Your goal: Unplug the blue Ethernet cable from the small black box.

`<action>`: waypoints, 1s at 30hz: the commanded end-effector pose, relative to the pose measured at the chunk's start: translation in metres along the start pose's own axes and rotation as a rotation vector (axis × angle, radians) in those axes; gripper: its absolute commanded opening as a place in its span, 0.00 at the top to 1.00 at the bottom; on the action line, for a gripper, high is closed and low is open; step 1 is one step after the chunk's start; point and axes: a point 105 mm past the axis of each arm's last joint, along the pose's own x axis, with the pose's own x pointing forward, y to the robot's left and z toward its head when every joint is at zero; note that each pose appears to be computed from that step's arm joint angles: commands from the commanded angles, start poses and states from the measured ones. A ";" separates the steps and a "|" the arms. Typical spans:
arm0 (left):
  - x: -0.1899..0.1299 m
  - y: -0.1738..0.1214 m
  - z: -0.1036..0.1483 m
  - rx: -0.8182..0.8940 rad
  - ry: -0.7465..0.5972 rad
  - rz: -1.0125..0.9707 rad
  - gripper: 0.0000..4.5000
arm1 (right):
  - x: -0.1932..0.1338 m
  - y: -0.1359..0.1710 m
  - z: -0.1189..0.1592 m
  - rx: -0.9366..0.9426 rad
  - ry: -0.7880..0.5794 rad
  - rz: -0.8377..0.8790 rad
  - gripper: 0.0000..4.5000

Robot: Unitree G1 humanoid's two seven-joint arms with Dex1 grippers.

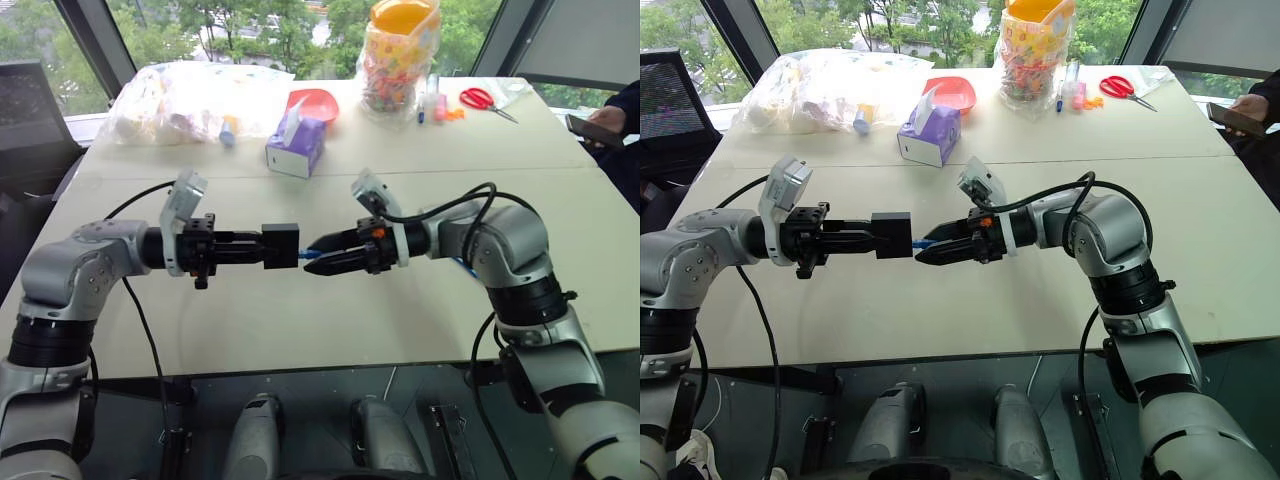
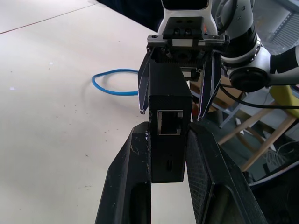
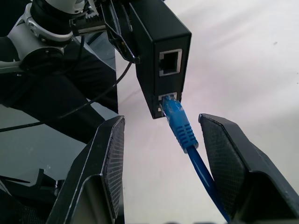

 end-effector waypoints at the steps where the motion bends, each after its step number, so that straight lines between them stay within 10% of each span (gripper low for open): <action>1: 0.003 -0.006 0.008 0.046 0.003 -0.025 0.90 | -0.001 0.007 0.013 -0.052 -0.014 0.026 0.54; 6: 0.003 -0.008 0.006 0.045 0.009 -0.026 0.90 | 0.000 0.007 0.014 -0.054 -0.011 0.033 0.99; 30: -0.013 -0.010 0.010 0.051 0.022 0.000 0.90 | -0.037 -0.026 -0.007 -0.053 -0.008 -0.151 0.99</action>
